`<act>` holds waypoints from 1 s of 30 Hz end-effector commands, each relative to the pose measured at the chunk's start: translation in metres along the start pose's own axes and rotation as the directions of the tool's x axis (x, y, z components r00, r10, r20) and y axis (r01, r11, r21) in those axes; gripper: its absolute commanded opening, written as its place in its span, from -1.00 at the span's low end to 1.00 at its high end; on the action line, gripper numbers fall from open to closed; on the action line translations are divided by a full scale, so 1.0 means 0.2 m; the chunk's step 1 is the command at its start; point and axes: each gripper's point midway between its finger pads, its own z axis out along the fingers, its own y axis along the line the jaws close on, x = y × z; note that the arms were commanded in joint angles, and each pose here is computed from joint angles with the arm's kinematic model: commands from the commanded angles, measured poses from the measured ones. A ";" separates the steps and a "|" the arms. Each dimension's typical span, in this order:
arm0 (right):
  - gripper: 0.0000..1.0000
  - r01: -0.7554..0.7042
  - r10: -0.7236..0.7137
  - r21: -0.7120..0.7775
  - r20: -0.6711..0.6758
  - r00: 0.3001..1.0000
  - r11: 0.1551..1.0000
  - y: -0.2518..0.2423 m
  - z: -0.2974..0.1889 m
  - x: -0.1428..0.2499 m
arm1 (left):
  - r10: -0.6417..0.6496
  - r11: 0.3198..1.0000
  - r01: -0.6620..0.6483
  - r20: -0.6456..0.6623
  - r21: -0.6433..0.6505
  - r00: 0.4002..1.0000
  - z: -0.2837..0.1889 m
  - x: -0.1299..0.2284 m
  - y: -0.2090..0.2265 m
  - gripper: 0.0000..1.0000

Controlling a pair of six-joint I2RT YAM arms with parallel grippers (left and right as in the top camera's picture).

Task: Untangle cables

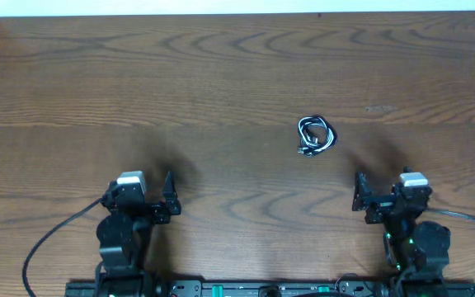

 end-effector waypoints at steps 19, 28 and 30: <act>0.99 -0.079 0.094 0.052 -0.647 0.756 0.995 0.06 0.08 -0.10 | -0.095 0.995 0.081 -0.607 -0.051 0.789 -0.10 -0.15 -0.09 0.97; 0.98 -0.093 0.101 0.049 -0.693 0.714 0.994 0.08 0.24 -0.17 | -0.193 0.981 0.142 -0.676 -0.130 0.712 -0.10 -0.06 -0.08 0.97; 0.98 -0.093 0.097 0.041 -0.663 0.742 0.995 0.08 0.30 -0.19 | -0.259 0.966 0.193 -0.659 -0.172 0.706 -0.08 -0.07 -0.08 0.96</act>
